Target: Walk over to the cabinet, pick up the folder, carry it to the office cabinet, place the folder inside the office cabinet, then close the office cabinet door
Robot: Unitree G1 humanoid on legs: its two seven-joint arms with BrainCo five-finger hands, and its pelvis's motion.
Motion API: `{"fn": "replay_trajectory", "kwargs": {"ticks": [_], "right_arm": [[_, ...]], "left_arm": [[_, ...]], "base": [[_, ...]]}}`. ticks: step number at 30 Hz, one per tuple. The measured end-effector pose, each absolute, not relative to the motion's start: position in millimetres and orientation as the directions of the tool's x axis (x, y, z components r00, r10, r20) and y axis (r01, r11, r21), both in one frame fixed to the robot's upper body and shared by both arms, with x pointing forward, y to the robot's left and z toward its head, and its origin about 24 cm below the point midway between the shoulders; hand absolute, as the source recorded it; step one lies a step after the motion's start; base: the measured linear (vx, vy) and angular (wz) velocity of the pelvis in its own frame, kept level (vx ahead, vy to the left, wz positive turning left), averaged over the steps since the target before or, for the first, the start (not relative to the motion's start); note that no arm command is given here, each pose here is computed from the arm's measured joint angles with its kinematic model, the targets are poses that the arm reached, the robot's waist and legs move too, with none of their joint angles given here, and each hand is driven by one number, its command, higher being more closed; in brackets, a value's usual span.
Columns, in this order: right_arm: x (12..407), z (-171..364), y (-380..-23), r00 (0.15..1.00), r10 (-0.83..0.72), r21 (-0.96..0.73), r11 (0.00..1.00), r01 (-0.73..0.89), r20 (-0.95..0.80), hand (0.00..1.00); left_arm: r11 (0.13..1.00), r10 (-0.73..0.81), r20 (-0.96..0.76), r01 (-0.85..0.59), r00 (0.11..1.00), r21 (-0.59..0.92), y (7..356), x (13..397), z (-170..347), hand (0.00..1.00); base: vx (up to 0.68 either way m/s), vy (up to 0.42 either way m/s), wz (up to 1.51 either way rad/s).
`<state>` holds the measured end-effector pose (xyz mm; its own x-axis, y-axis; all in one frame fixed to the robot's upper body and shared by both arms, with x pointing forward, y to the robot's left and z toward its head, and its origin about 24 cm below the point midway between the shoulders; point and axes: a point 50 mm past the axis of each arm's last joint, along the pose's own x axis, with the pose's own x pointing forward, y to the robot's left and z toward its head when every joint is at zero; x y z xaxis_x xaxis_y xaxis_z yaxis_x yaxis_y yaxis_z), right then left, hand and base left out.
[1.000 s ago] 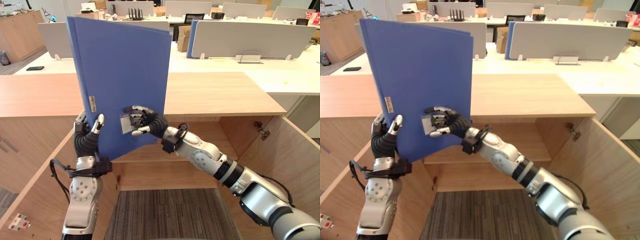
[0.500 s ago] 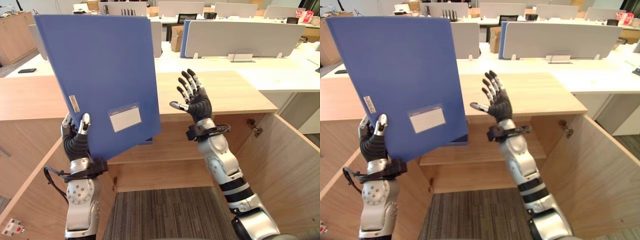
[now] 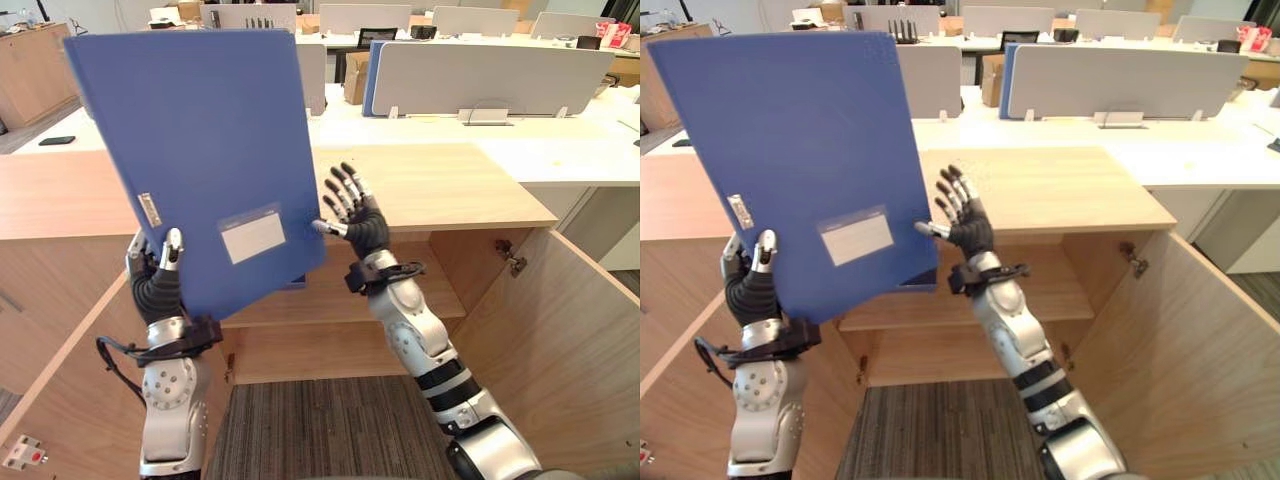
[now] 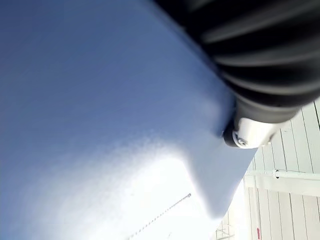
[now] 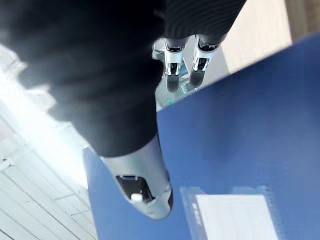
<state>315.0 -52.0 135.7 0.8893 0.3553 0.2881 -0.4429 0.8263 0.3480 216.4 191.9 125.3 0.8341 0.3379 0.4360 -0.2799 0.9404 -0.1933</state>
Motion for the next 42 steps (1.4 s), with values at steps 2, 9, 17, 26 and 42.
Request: {"fn": "replay_trajectory", "kwargs": {"ticks": [2, 9, 17, 26, 42], "right_arm": [[321, 139, -48, 0.885, 0.372, 0.377, 0.805, -0.458, 0.280, 0.00], [340, 148, -44, 0.827, 0.522, 0.384, 0.734, -0.560, 0.207, 0.00], [350, 160, -48, 0.767, 0.624, 0.299, 0.710, -0.637, 0.151, 0.00], [353, 173, -47, 0.719, 0.678, 0.222, 0.686, -0.693, 0.151, 1.00], [349, 176, -72, 0.635, 0.764, 0.098, 0.628, -0.772, 0.113, 1.00]], "left_arm": [[0.942, 0.331, 0.435, -0.270, 0.837, -0.198, 191, 217, 125, 1.00], [0.947, 0.311, 0.450, -0.235, 0.837, -0.218, 198, 216, 129, 1.00], [0.966, 0.221, 0.492, -0.119, 0.842, -0.231, 197, 218, 137, 1.00], [0.944, 0.165, 0.478, 0.003, 0.863, -0.331, 202, 221, 138, 1.00], [0.814, -0.061, 0.488, 0.326, 0.871, -0.481, 187, 225, 121, 0.00]], "base": [[0.00, 0.000, 0.00], [0.00, 0.000, 0.00], [0.00, 0.000, 0.00], [0.00, 0.000, 0.00], [0.00, 0.000, 0.00]]}}
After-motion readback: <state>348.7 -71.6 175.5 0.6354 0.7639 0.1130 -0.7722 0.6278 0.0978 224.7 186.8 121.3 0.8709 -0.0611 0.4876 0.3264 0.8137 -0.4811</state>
